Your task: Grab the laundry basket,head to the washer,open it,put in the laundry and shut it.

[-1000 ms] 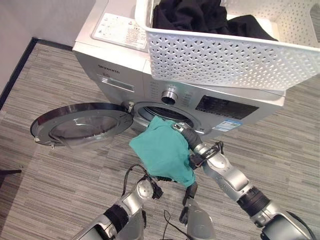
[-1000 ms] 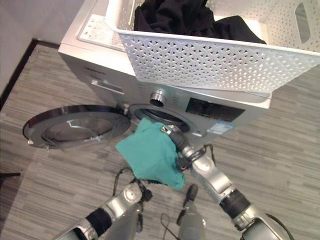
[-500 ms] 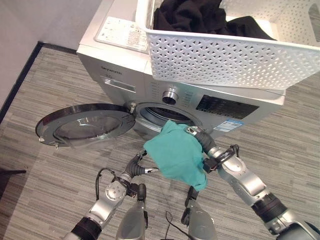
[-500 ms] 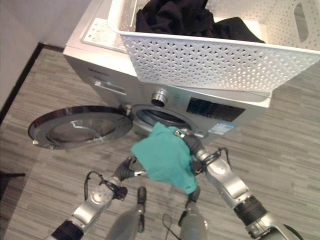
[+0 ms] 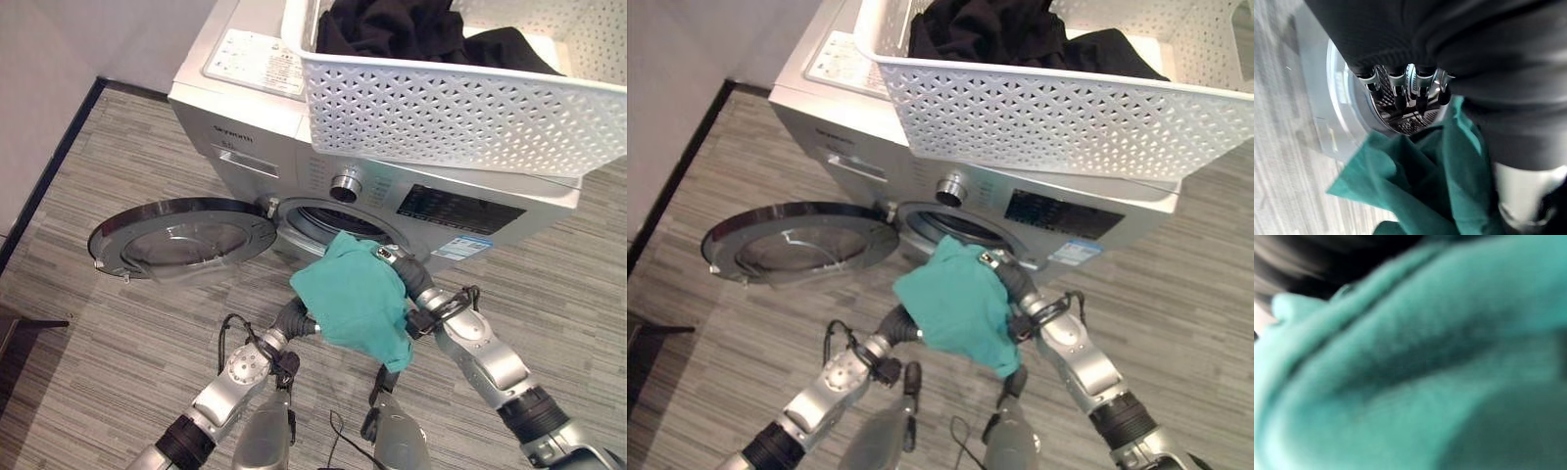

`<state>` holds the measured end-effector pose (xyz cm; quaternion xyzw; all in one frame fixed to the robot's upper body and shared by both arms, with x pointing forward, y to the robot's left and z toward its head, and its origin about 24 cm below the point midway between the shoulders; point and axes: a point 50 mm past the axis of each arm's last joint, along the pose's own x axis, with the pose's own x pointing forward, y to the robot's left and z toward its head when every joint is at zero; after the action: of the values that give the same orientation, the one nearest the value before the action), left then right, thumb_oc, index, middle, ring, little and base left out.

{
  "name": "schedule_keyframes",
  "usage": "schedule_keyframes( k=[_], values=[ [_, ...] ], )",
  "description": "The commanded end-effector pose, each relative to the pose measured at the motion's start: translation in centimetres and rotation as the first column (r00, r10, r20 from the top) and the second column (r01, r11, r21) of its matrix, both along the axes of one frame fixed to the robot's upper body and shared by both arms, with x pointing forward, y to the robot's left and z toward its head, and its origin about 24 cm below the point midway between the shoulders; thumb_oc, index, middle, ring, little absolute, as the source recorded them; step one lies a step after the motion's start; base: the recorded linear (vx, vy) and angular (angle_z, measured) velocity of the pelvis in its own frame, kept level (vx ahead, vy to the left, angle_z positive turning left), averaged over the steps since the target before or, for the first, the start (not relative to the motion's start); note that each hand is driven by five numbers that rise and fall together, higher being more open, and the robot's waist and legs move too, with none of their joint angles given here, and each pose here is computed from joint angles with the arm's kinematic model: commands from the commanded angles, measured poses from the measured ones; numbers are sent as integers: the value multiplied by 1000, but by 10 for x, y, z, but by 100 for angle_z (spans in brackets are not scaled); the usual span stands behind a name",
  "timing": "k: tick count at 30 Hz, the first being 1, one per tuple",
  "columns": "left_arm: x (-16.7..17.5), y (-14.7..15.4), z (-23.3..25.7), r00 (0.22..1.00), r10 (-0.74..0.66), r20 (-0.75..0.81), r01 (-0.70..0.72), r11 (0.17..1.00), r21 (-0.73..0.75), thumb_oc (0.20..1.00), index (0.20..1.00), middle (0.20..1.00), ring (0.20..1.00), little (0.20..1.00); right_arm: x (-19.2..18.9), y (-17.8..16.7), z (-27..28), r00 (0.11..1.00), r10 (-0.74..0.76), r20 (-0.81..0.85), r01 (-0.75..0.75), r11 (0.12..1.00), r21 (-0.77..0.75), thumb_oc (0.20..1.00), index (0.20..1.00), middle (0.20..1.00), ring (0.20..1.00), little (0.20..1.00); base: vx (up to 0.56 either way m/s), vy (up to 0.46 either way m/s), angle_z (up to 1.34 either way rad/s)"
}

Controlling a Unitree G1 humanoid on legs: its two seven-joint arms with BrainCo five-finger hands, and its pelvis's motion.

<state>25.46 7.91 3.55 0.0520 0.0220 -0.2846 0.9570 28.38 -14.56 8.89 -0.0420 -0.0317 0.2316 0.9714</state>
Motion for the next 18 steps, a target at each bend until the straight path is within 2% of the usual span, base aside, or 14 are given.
schedule_keyframes(
  k=[1, 11, 18],
  values=[
    [2, -11, 8, 997, -17, 71, 18, 1000, -15, 1000, 1000, 1000, 1000, 1000, -5, 28, 25, 987, 81, 136, -93, 992, 82, 200, 200, 200, 200, 200, 0, 0, 0],
    [22, -33, 29, 985, 55, 165, -49, 998, -44, 1000, 1000, 1000, 1000, 1000, -5, 40, 26, 985, 108, 135, -122, 987, 100, 200, 200, 200, 200, 200, 0, 0, 0],
    [32, -51, 43, 962, 21, 271, -24, 1000, 7, 1000, 1000, 1000, 1000, 1000, -5, 50, 26, 979, 159, 131, -173, 979, 104, 200, 200, 200, 200, 200, 0, 0, 0]
  ],
)
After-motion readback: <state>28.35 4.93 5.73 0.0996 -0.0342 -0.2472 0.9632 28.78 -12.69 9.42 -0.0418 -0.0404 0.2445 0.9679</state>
